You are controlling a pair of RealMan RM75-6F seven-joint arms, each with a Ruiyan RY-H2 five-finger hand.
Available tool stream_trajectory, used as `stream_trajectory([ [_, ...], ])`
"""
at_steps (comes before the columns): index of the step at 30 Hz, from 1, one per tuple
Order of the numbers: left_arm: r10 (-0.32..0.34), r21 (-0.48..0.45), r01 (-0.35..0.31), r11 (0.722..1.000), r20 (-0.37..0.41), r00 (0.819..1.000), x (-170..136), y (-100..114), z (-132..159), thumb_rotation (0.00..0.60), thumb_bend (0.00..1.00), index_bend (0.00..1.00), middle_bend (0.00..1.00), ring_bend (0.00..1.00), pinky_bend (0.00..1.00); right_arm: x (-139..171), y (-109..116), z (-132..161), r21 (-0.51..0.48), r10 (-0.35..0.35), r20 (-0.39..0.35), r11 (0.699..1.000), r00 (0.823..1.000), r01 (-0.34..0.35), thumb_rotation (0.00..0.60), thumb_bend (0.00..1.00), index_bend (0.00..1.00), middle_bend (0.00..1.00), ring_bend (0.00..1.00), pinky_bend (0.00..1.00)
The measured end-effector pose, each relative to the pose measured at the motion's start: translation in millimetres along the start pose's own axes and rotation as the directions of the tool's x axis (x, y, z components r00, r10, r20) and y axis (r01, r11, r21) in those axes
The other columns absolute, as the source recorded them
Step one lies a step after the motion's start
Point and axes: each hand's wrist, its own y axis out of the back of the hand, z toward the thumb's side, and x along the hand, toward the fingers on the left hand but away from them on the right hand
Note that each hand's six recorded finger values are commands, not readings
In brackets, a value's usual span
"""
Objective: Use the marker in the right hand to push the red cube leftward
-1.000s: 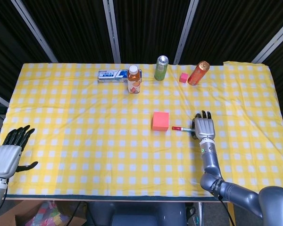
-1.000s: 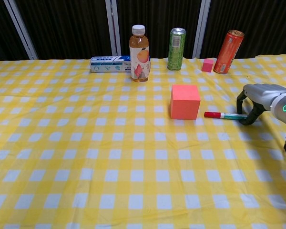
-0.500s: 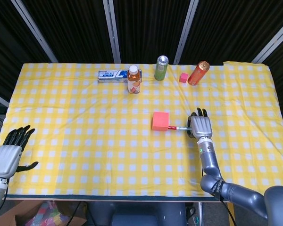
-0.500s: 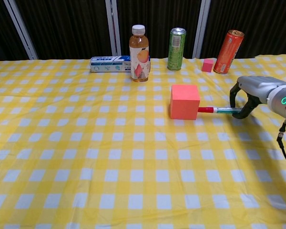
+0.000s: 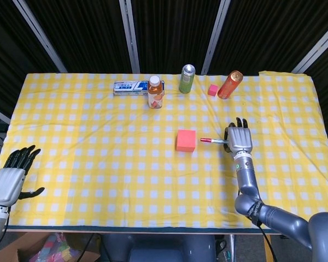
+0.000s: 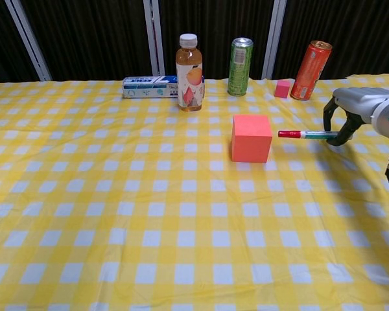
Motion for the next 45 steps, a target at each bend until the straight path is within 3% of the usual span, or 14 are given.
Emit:
stream_trajectory([
  [6, 0.001, -0.003, -0.001, 1.0, 0.0, 1.0, 0, 1, 0, 0.6, 0.0, 0.0, 0.0, 0.0, 0.0, -2, -7, 11, -0.003, 0.013, -0.019, 1.0, 1.0, -0.014, 0.6, 0.4, 0.67, 0.28, 0.0, 0.0],
  [18, -0.006, -0.022, 0.006, 1.0, 0.0, 1.0, 0, 1, 0, 0.6, 0.0, 0.0, 0.0, 0.0, 0.0, -3, 1, 64, -0.035, -0.007, -0.088, 0.999, 0.996, 0.004, 0.6, 0.4, 0.67, 0.28, 0.0, 0.0],
  [27, -0.012, -0.031, 0.012, 0.999, 0.003, 1.0, 0, 2, 0, 0.6, 0.0, 0.0, 0.0, 0.0, 0.0, 6, -7, 96, -0.018, 0.008, -0.143, 1.0, 0.99, -0.01, 0.6, 0.4, 0.67, 0.28, 0.0, 0.0],
  [35, -0.013, -0.033, 0.013, 0.999, 0.004, 1.0, -1, 2, -1, 0.6, 0.0, 0.0, 0.0, 0.0, 0.0, 4, -6, 92, 0.001, -0.007, -0.128, 1.0, 0.992, 0.007, 0.6, 0.4, 0.67, 0.28, 0.0, 0.0],
  [45, -0.017, -0.031, 0.017, 0.999, 0.002, 1.0, -1, 1, 0, 0.6, 0.0, 0.0, 0.0, 0.0, 0.0, 4, 2, 65, 0.02, -0.023, -0.072, 0.999, 0.997, 0.025, 0.6, 0.4, 0.67, 0.28, 0.0, 0.0],
])
